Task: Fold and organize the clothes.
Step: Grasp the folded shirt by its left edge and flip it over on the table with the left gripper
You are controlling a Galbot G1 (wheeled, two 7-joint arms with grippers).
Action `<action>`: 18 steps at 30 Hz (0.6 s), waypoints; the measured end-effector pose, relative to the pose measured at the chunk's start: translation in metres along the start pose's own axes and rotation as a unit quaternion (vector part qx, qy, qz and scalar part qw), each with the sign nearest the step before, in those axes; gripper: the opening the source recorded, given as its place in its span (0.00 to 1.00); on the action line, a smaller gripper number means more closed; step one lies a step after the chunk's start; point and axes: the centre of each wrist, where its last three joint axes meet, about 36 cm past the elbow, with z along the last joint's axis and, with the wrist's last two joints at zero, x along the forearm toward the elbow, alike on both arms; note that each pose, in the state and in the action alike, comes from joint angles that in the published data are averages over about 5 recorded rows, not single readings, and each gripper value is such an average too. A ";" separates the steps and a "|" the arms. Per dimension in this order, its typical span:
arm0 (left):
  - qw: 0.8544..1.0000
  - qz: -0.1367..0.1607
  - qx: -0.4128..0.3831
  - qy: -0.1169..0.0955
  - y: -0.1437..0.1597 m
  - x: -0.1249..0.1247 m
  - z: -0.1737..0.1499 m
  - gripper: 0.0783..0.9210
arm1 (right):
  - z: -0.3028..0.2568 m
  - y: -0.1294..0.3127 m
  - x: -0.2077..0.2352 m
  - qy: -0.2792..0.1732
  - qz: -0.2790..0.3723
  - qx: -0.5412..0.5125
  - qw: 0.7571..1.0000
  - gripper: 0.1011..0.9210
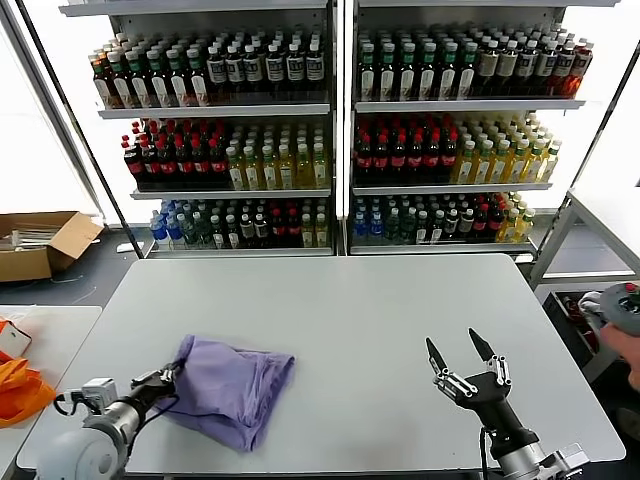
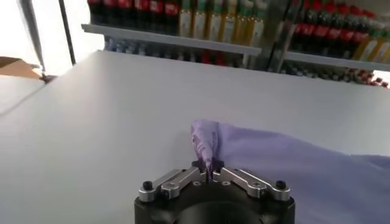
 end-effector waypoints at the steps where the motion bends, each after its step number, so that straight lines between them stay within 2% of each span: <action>1: 1.000 -0.008 0.004 -0.005 0.007 0.002 -0.003 0.04 | 0.000 0.000 0.000 0.000 0.000 0.000 1.000 0.88; 12: 0.991 -0.120 0.024 -0.059 0.105 0.046 -0.046 0.04 | -0.001 -0.001 0.000 -0.001 -0.003 -0.001 1.000 0.88; 18: 0.983 -0.158 0.020 -0.088 0.130 0.072 -0.069 0.04 | -0.001 -0.001 0.003 -0.003 0.000 -0.002 1.000 0.88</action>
